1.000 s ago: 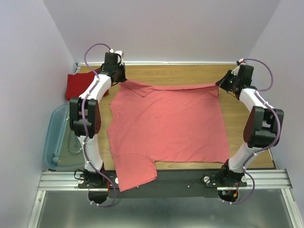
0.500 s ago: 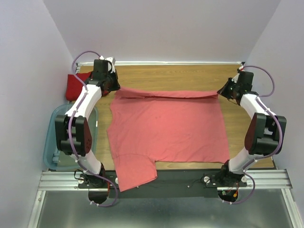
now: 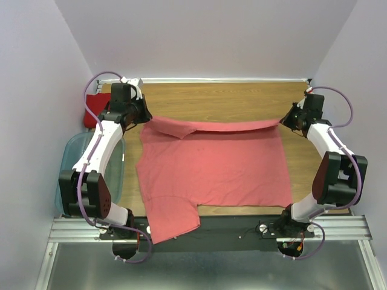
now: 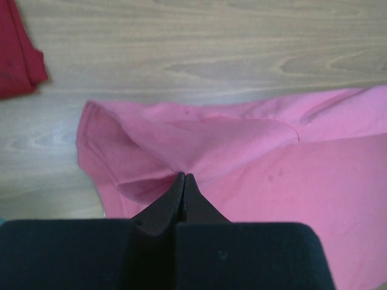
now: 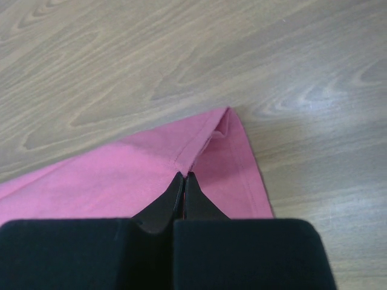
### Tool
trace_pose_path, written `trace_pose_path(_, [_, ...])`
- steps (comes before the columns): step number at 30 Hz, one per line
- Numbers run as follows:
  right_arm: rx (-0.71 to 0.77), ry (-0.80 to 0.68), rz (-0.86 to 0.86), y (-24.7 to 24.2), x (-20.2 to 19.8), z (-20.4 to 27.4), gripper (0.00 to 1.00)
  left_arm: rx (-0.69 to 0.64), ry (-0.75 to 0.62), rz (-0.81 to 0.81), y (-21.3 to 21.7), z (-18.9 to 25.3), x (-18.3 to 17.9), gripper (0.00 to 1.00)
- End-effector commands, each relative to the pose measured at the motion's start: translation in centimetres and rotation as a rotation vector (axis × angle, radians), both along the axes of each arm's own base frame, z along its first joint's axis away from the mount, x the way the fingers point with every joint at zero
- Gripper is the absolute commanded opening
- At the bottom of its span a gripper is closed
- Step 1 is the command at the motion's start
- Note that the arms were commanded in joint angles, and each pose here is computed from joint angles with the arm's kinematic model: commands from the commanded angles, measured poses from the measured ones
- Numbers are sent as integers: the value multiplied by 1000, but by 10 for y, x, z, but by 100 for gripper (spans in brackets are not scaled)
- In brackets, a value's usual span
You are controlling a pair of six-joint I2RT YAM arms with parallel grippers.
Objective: Fold and stack the t-shirts
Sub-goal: Fold the tshirt
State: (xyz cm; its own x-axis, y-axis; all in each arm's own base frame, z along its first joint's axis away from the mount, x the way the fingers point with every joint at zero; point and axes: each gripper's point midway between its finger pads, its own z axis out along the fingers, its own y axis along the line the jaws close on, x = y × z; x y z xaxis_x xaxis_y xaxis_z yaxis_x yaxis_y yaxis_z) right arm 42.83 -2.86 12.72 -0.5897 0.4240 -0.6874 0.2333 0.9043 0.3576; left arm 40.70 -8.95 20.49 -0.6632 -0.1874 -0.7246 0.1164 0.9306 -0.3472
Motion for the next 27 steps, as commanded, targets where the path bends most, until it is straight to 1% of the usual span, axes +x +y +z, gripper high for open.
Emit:
trace_pose_path(1, [-27, 90, -56, -11, -22, -25, 0, -28, 42, -10, -1, -15, -22, 0])
trace_pose_path(4, [-12, 140, -58, -8, -31, -45, 0, -32, 98, -10, -1, -44, -39, 0])
trace_pose_path(7, [-3, 191, -56, -7, -38, -63, 0, -48, 116, -14, -3, -59, -52, 0])
trace_pose_path(12, [19, 248, -51, -3, -46, -84, 0, -41, 137, 2, 1, -76, -63, 0])
trace_pose_path(17, [-7, 288, -84, -9, -54, -96, 1, -62, 158, 2, -2, -94, -72, 0])
trace_pose_path(20, [-17, 306, -102, -13, -56, -102, 2, -80, 170, -4, -4, -99, -77, 0])
trace_pose_path(23, [-24, 301, -93, -13, -55, -101, 5, -85, 168, -12, -6, -101, -79, 0])
trace_pose_path(27, [-38, 297, -101, -16, -55, -97, 6, -91, 162, -26, -8, -98, -81, 0])
